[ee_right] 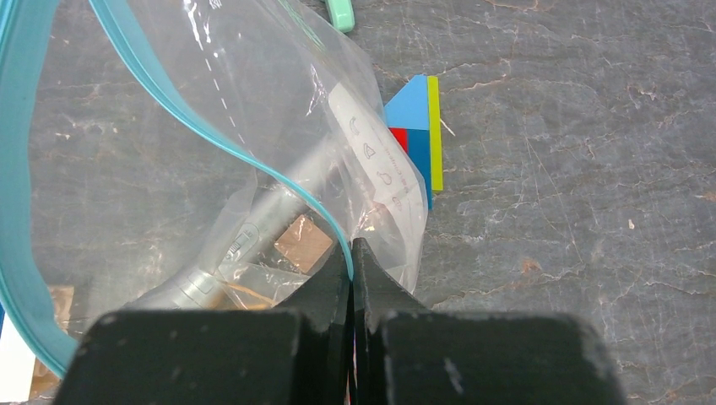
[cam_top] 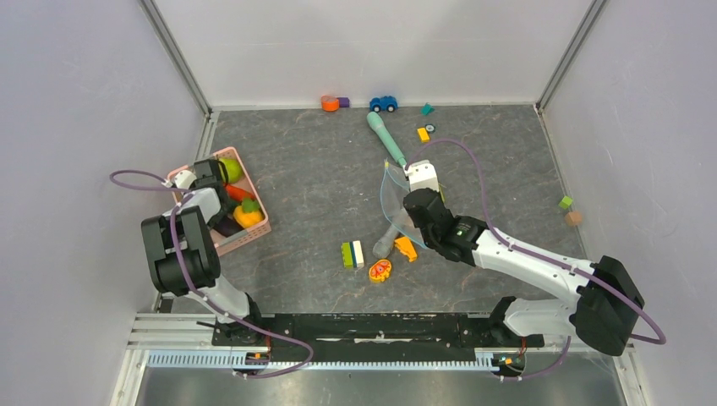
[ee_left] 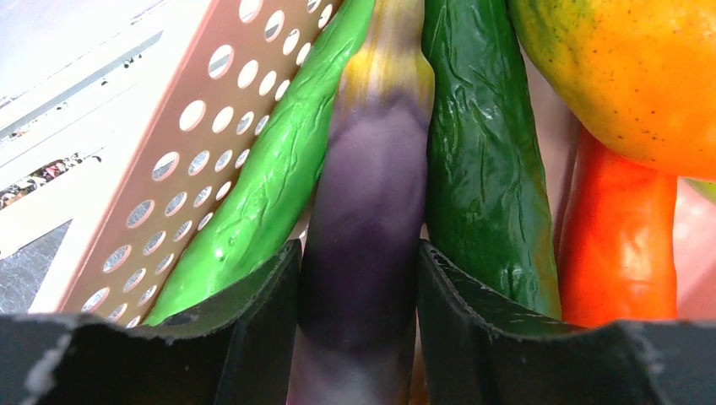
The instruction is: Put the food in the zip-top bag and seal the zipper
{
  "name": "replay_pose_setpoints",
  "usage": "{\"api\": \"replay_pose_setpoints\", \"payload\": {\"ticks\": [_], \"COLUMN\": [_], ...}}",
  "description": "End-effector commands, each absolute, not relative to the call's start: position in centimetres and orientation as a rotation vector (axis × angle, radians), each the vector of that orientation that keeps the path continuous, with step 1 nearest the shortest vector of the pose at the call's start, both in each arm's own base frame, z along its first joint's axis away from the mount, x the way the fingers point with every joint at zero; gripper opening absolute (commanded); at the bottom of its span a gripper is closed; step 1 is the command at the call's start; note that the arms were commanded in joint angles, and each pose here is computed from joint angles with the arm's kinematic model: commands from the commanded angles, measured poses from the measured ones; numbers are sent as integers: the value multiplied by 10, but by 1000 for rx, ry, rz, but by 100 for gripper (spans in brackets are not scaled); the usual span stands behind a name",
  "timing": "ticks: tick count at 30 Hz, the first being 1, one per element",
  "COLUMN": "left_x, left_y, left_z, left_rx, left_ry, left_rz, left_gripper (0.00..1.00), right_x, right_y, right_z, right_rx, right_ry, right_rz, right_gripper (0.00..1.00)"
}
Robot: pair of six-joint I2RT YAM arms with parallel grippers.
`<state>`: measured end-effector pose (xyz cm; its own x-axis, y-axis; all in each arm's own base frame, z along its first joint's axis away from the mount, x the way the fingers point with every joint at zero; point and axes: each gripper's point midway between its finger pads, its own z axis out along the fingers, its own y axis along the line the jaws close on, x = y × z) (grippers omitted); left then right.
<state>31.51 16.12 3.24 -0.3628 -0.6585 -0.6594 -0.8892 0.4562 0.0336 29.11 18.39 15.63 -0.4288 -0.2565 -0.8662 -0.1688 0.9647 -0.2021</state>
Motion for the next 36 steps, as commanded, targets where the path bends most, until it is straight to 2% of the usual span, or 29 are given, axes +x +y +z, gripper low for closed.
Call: {"api": "replay_pose_setpoints", "payload": {"ticks": [1,16,22,27,31,36], "left_x": [325,317,318,331,332,333], "left_y": [162,143,115,67,55,12], "left_z": [52,149,193,216,226,250], "left_rx": [-1280,-1062,-847,-581,-492,-348], "left_ry": [2071,1751,1604,1573,1566,1489], "left_rz": [466,230,47,-194,-240,-488], "left_gripper": [3,2,2,2,2,2], "right_x": [294,289,291,295,294,293], "right_y": [185,176,183,189,194,196], "right_z": [166,191,196,192,184,177], "right_rx": [-263,-200,-190,-196,-193,-202], "right_ry": [1990,1920,1916,1933,1966,1987], "right_rz": [-79,-27,22,32,76,106], "right_gripper": [1,1,1,1,2,2]}}
